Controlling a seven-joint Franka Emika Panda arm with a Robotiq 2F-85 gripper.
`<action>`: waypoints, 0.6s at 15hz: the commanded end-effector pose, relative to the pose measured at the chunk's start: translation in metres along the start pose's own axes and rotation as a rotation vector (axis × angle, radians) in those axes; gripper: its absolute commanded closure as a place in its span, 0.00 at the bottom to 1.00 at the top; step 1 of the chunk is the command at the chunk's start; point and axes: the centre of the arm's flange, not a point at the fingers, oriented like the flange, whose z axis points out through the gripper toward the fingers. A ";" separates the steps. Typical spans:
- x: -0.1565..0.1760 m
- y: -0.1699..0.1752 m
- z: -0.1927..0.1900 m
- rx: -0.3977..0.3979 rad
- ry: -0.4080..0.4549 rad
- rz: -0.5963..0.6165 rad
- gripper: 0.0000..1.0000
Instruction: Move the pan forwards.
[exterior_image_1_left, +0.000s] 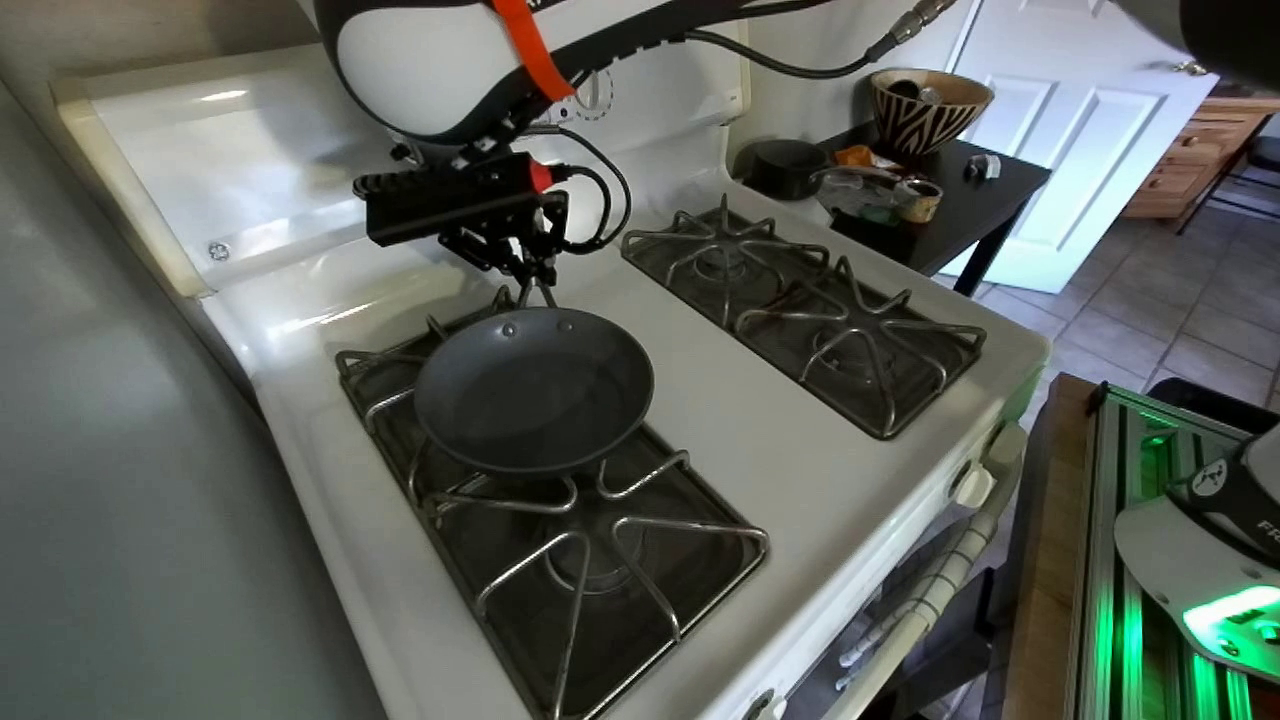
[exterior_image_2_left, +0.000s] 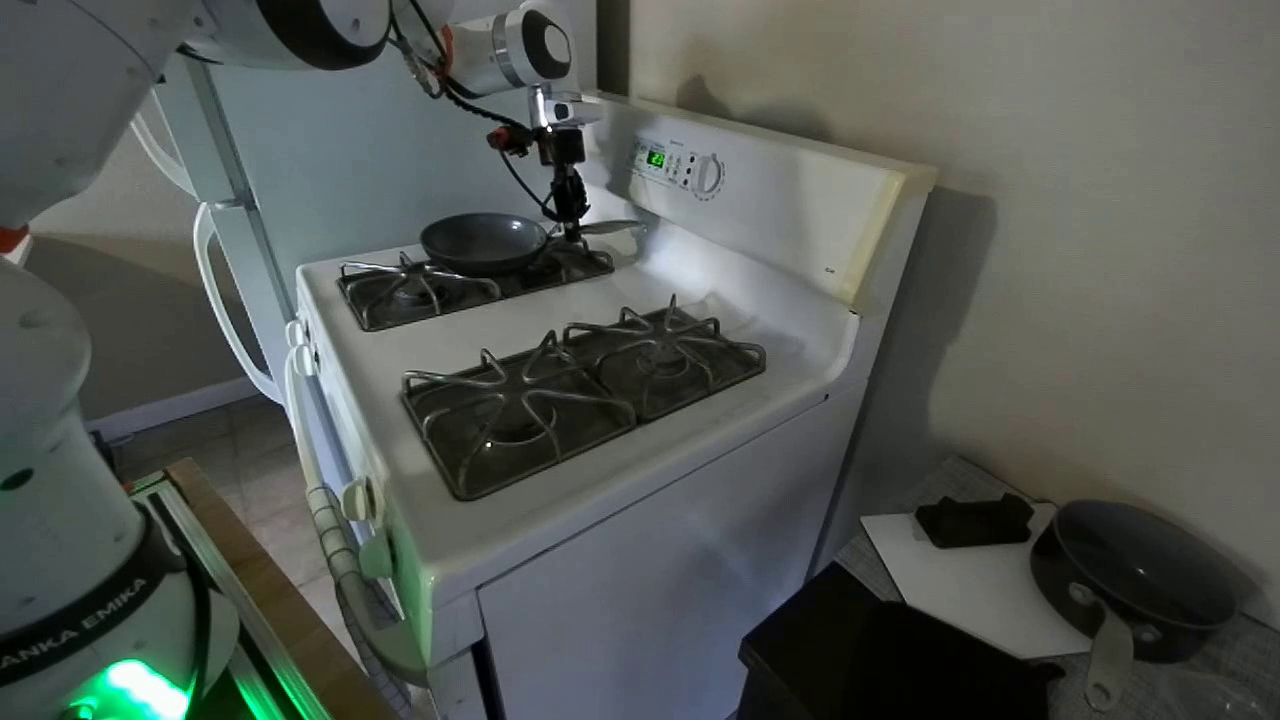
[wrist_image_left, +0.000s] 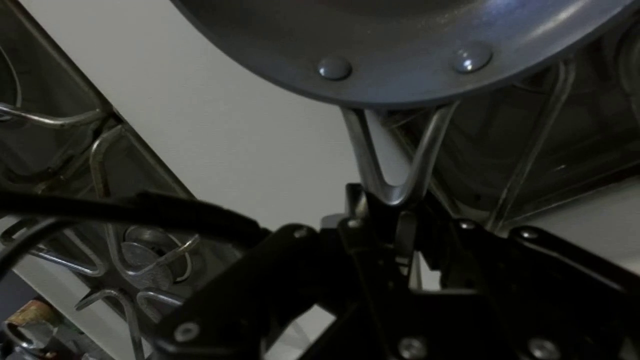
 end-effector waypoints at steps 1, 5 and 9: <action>-0.015 0.004 -0.003 -0.009 0.010 -0.044 0.95; -0.023 0.004 -0.003 -0.009 0.016 -0.072 0.95; -0.029 0.006 -0.005 -0.008 0.011 -0.078 0.95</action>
